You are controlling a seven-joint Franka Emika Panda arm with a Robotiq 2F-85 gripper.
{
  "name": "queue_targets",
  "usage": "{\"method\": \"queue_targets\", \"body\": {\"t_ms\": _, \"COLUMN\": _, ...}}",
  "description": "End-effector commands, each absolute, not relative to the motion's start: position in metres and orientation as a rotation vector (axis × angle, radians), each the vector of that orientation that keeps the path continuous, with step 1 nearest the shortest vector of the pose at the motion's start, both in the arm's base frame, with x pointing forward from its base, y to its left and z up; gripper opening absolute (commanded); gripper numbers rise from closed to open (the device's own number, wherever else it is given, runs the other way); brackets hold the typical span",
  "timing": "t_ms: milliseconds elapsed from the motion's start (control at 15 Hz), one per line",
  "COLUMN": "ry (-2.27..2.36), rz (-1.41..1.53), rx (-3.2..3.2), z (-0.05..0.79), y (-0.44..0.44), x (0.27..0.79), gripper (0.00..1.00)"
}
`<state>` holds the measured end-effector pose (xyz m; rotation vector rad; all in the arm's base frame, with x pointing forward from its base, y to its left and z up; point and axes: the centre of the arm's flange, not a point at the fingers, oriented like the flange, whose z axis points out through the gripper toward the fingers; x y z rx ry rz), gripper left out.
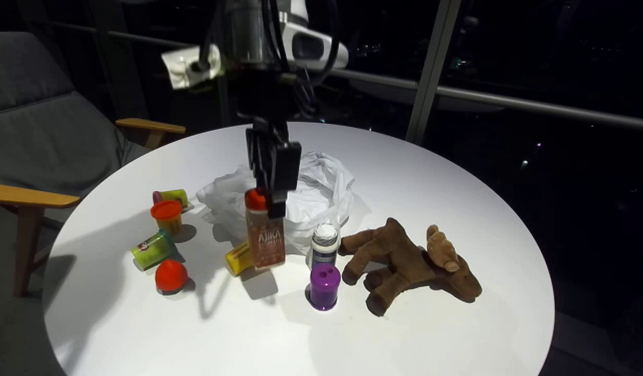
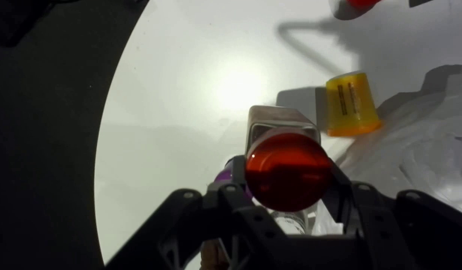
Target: Put all the objects in the white plastic bag
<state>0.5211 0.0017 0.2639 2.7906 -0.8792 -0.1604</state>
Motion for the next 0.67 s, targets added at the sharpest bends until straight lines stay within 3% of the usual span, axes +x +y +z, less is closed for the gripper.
{"method": "queue_targets", "body": {"t_ms": 0, "ry": -0.705, "rz": -0.021, "rx": 2.833, "z": 0.348, "y": 0.045, "x": 0.55, "gripper": 0.25}}
{"method": "queue_targets", "body": {"t_ms": 267, "ry": -0.487, "rz": 0.04, "rx": 2.926, "z": 0.364, "y": 0.119, "x": 0.599, "gripper": 0.25}}
{"method": "queue_targets", "body": {"t_ms": 600, "ry": -0.486, "rz": 0.033, "rx": 2.932, "z": 0.295, "y": 0.172, "x": 0.653, "gripper": 0.25}}
